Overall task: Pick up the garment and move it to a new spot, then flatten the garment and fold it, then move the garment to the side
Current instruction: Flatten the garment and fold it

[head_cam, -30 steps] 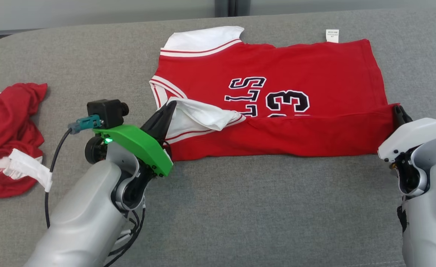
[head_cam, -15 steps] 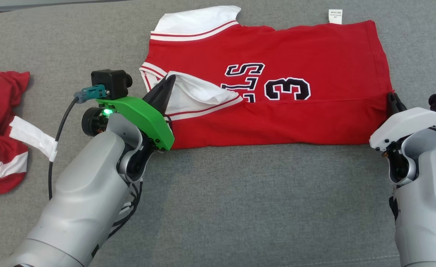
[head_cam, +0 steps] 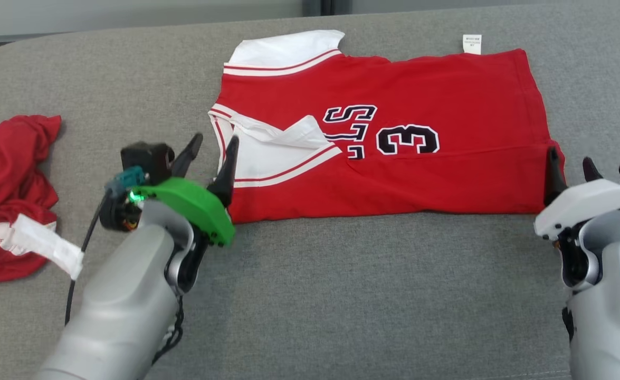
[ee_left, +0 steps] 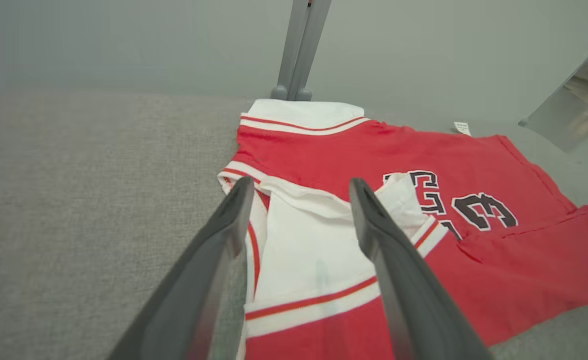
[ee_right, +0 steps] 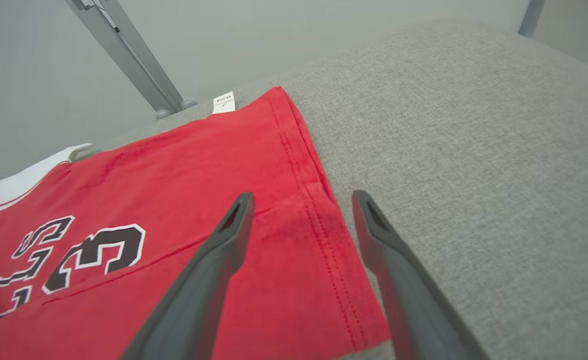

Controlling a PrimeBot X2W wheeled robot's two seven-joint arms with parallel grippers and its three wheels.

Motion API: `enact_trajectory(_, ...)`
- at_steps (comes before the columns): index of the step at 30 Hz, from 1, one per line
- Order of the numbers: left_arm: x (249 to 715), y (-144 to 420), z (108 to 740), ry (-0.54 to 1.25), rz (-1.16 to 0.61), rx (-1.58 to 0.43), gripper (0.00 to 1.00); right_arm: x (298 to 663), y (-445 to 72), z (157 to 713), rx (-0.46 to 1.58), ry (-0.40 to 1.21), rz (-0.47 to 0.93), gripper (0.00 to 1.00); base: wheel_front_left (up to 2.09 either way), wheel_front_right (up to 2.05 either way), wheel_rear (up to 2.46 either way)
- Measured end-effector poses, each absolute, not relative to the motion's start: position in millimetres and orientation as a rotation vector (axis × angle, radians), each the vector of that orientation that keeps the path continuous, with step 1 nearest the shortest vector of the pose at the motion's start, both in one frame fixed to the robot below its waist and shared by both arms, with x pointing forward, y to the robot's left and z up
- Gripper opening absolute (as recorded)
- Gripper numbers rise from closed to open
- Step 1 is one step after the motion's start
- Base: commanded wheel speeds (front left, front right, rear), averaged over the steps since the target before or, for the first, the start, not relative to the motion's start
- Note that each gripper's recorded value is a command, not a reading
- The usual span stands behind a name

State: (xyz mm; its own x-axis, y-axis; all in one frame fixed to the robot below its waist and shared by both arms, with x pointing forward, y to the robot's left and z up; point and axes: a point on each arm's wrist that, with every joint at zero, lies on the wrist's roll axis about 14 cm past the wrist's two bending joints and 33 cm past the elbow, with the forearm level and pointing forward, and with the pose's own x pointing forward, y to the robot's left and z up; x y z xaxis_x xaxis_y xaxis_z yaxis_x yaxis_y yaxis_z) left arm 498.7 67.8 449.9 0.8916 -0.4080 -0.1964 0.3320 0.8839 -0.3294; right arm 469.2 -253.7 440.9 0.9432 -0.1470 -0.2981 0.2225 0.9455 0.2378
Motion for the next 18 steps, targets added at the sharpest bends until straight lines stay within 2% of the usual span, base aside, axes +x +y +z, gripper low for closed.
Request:
enact_trajectory(8,445.2,88.6,396.4,0.428,-0.314,-0.242,1.00,437.8,-254.0,419.5,0.225,0.436,-0.184,1.00,0.00,0.00,0.00)
enact_trajectory(18,434.9,85.9,373.7,0.531,-0.269,-0.248,1.00,438.2,-257.2,397.0,0.167,0.541,-0.196,1.00,0.00,0.00,0.00)
